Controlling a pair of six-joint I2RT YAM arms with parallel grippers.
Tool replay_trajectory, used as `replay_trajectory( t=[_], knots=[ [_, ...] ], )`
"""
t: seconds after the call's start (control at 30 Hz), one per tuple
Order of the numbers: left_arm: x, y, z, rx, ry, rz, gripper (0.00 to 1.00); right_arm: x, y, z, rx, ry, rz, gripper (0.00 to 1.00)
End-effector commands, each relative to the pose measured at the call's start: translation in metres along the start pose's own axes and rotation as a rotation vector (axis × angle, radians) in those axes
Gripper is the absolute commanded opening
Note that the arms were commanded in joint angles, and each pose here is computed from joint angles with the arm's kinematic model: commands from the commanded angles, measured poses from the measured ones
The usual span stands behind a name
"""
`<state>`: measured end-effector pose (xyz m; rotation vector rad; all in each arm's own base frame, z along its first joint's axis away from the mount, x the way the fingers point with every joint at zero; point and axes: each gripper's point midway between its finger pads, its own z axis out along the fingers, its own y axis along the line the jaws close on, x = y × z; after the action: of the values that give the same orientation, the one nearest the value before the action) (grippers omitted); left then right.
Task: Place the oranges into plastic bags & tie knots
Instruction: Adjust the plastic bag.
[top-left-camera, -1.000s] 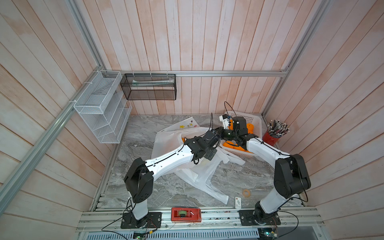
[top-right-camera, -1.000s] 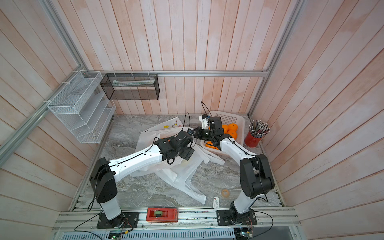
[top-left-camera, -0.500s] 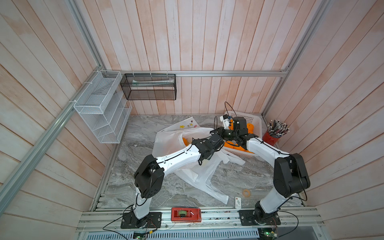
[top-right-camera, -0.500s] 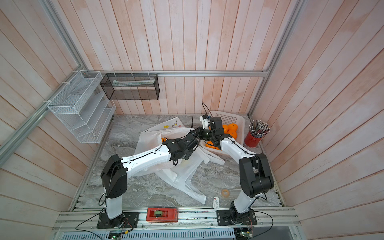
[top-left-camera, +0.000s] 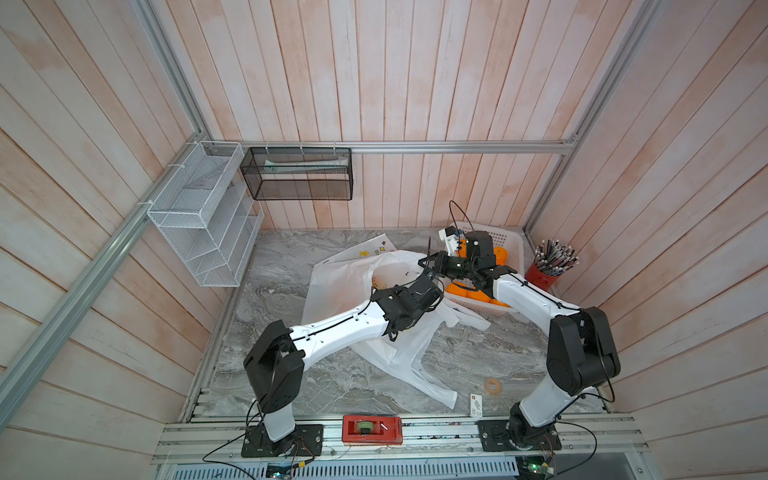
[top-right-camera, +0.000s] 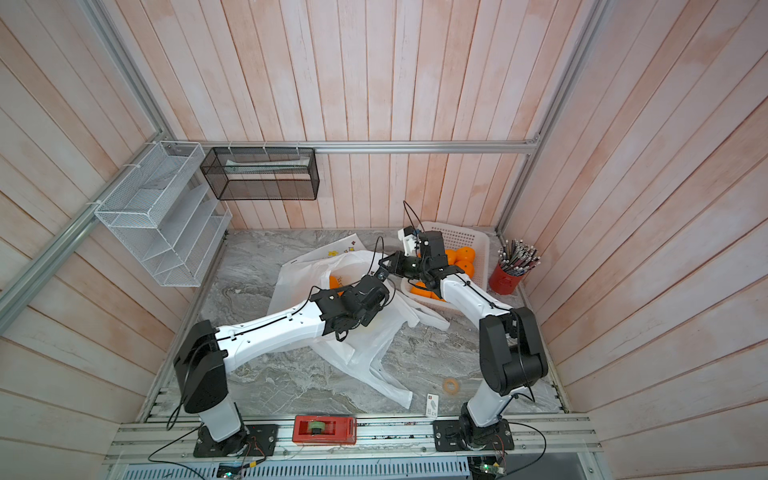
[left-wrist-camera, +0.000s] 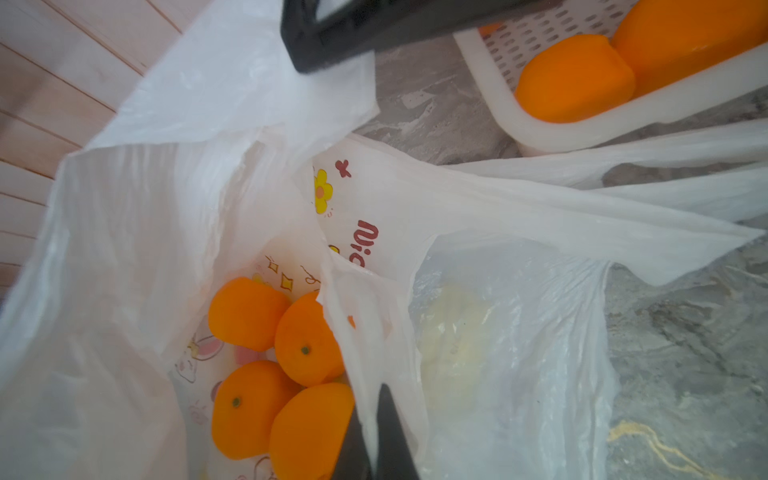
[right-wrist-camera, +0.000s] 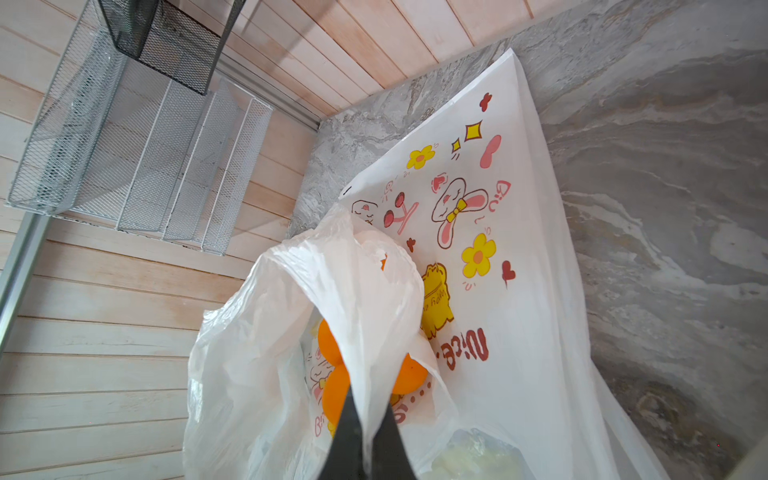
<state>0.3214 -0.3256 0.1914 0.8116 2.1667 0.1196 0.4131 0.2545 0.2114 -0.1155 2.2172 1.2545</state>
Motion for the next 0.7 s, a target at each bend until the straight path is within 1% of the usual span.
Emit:
replay_trajectory(
  t=[0.0, 0.03, 0.17, 0.27, 0.33, 0.47, 0.57, 0.67],
  knots=[
    [-0.042, 0.030, -0.049, 0.002, -0.214, -0.051, 0.02, -0.018, 0.041, -0.009, -0.093, -0.028, -0.057, 0.00],
    [-0.050, 0.039, -0.064, 0.012, -0.267, -0.064, 0.01, -0.021, 0.051, -0.010, -0.111, -0.031, -0.071, 0.00],
    [-0.068, 0.100, -0.125, 0.051, -0.465, -0.169, 0.00, -0.041, 0.090, -0.020, -0.174, -0.061, -0.116, 0.00],
    [-0.079, 0.143, -0.171, 0.058, -0.597, -0.213, 0.00, -0.063, 0.125, -0.034, -0.223, -0.114, -0.157, 0.00],
    [-0.085, 0.170, -0.195, 0.049, -0.661, -0.239, 0.00, -0.079, 0.149, -0.048, -0.251, -0.163, -0.192, 0.00],
    [-0.098, 0.214, -0.229, 0.056, -0.766, -0.279, 0.00, -0.108, 0.193, -0.081, -0.287, -0.273, -0.265, 0.00],
    [-0.109, 0.235, -0.252, 0.076, -0.848, -0.289, 0.00, -0.121, 0.223, -0.110, -0.301, -0.356, -0.327, 0.00],
    [-0.117, 0.245, -0.272, 0.117, -0.921, -0.293, 0.00, -0.126, 0.244, -0.140, -0.294, -0.433, -0.373, 0.00]
  ],
)
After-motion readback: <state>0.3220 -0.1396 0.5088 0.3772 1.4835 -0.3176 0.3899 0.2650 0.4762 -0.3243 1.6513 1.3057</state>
